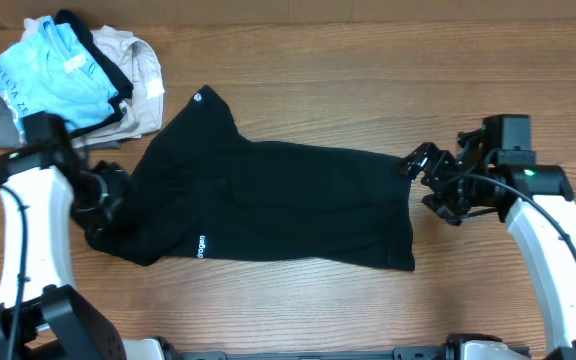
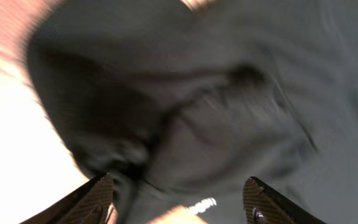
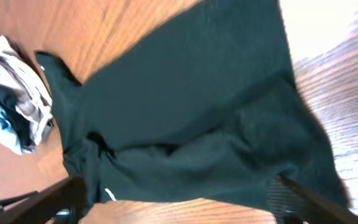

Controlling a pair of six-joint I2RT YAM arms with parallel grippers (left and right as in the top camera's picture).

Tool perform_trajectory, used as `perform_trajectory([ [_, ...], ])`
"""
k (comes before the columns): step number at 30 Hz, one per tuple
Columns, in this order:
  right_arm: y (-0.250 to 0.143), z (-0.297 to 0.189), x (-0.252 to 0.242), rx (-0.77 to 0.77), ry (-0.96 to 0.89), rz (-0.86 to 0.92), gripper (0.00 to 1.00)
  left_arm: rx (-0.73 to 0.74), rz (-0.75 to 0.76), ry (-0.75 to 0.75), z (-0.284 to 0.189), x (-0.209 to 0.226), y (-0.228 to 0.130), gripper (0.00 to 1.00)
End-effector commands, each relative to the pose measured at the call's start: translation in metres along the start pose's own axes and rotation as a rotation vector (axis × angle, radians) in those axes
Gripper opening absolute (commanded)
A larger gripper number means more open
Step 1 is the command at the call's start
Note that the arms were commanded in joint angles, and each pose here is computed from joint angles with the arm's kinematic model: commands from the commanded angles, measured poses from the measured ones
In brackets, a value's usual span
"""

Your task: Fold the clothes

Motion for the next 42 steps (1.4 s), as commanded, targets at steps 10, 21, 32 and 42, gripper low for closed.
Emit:
perform_trajectory([
  [10, -0.033, 0.074, 0.007, 0.189, -0.173, 0.189, 0.92, 0.045, 0.536, 0.057, 0.019, -0.067, -0.104, 0.98],
  [21, -0.036, 0.086, 0.013, 0.137, -0.218, 0.242, 0.88, 0.003, 0.521, 0.102, 0.022, -0.068, -0.109, 1.0],
  [32, -0.052, 0.105, 0.008, 0.066, -0.3, 0.332, 0.8, -0.003, 0.522, 0.1, 0.022, -0.069, -0.109, 1.0],
  [42, -0.049, 0.127, -0.002, 0.08, -0.331, 0.34, 0.73, -0.006, 0.523, 0.095, 0.022, -0.07, -0.108, 1.0],
])
Point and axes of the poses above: each gripper's point midway between its finger pads, its own z axis out along the fingers, its own x axis along the line the jaws close on, y = z × x, the point moved 4 cm from there along -z, back along the fingers, and after that the axes turned 12 degrees about -z, right-handed, at the moved point
